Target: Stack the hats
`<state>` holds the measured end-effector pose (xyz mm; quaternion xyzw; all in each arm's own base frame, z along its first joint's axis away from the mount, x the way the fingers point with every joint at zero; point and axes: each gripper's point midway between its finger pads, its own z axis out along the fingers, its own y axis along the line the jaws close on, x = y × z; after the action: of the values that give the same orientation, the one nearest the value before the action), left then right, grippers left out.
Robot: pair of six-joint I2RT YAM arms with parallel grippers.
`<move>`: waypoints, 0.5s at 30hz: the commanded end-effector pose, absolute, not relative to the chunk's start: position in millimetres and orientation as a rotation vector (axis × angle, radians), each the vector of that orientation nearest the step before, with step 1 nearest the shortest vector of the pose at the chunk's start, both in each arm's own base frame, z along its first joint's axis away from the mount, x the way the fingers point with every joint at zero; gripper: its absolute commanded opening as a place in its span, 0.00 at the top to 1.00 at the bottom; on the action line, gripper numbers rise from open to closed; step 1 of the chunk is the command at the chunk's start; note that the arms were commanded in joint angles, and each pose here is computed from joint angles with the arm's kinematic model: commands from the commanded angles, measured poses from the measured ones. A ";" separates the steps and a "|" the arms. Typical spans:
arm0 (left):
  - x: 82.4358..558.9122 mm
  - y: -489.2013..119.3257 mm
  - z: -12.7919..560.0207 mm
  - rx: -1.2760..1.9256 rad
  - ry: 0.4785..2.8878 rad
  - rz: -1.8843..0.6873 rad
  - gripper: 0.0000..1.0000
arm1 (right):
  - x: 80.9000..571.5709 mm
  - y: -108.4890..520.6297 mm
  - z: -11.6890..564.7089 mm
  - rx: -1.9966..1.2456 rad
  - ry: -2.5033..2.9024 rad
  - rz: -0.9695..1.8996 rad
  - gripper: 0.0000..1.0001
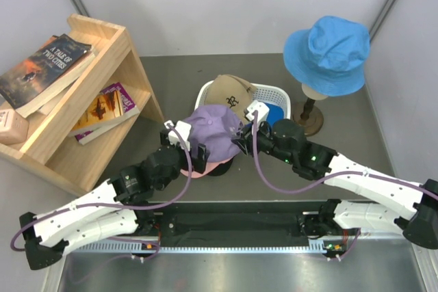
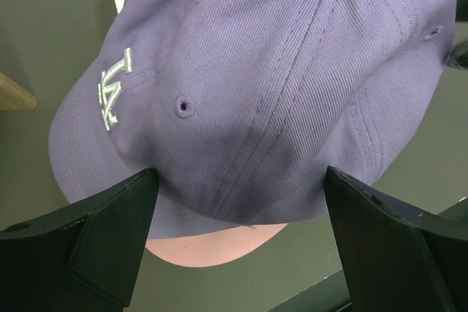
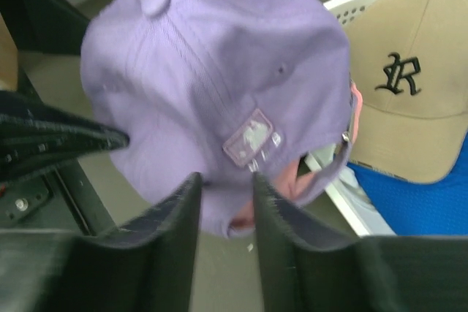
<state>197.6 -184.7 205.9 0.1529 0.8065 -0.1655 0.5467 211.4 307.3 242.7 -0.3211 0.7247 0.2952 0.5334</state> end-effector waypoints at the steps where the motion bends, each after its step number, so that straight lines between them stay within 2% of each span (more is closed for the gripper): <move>1: 191.7 -182.5 209.7 0.337 1.918 -0.432 0.01 | 203.0 292.9 275.1 -0.743 1.676 0.698 0.58; 2: 190.8 -183.0 211.2 0.336 1.913 -0.444 0.01 | 201.5 290.1 277.2 -0.739 1.674 0.699 0.48; 6: 187.9 -184.5 229.1 0.341 1.861 -0.497 0.01 | 197.3 277.1 299.9 -0.691 1.625 0.710 0.34; 15: 184.1 -181.8 298.2 0.364 1.710 -0.564 0.01 | 218.0 257.8 345.5 -0.520 1.588 0.669 0.24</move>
<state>187.7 -180.2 242.5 0.1538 0.7824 -0.2055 0.5674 205.7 268.8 293.7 -0.2797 0.7123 0.2830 0.5782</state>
